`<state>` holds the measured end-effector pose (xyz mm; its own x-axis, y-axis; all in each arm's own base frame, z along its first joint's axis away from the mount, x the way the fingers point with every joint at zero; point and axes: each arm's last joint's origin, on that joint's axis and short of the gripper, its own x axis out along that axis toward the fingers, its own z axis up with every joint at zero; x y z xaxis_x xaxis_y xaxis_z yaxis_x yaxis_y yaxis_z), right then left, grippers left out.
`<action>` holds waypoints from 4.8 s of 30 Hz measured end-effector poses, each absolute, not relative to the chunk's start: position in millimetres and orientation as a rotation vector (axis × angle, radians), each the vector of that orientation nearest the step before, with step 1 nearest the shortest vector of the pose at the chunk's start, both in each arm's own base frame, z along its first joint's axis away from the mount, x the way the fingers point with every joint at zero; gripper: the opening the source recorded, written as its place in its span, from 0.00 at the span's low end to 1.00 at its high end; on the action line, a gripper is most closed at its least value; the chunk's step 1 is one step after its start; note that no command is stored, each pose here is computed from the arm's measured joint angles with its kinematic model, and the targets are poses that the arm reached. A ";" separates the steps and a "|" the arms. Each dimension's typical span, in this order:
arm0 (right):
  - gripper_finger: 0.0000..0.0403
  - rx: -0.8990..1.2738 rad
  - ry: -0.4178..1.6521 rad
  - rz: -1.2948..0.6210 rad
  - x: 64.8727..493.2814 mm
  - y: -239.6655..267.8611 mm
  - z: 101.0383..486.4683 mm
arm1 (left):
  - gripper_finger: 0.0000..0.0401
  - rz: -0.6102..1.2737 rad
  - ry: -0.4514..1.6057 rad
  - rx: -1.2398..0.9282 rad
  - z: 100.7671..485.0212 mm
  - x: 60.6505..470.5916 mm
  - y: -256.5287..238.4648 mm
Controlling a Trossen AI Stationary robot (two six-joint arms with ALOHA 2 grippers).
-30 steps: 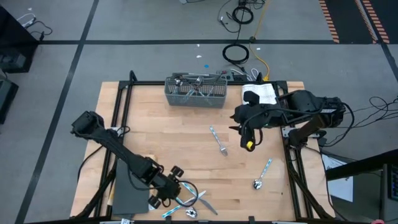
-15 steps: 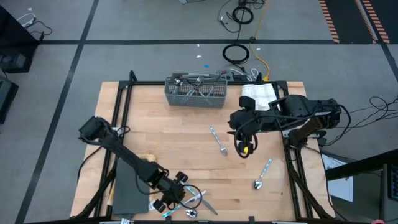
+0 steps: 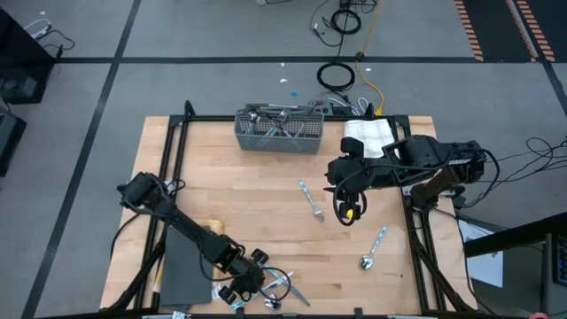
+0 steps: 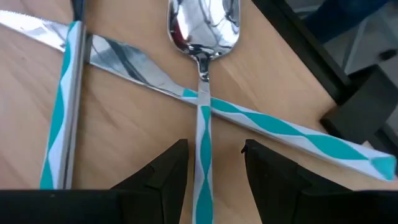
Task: Sort silverware
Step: Put the blue spoon into the silverware basket
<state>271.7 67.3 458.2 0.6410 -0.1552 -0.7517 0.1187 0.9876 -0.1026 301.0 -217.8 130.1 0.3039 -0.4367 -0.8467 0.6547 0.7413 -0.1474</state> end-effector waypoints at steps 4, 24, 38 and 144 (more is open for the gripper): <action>0.37 -0.043 0.861 -0.154 271.3 68.7 458.1 | 0.40 -0.726 1.044 0.251 123.4 303.7 -215.4; 0.37 -0.001 0.855 -0.165 270.3 72.7 458.2 | 0.06 -0.614 1.070 0.203 132.7 296.5 -199.3; 0.37 -0.009 0.852 -0.162 270.3 72.7 458.5 | 0.06 -0.136 0.897 0.196 230.0 271.3 -150.8; 0.37 0.142 1.069 -0.215 248.5 87.9 431.4 | 0.42 0.012 0.449 0.200 276.6 308.7 35.4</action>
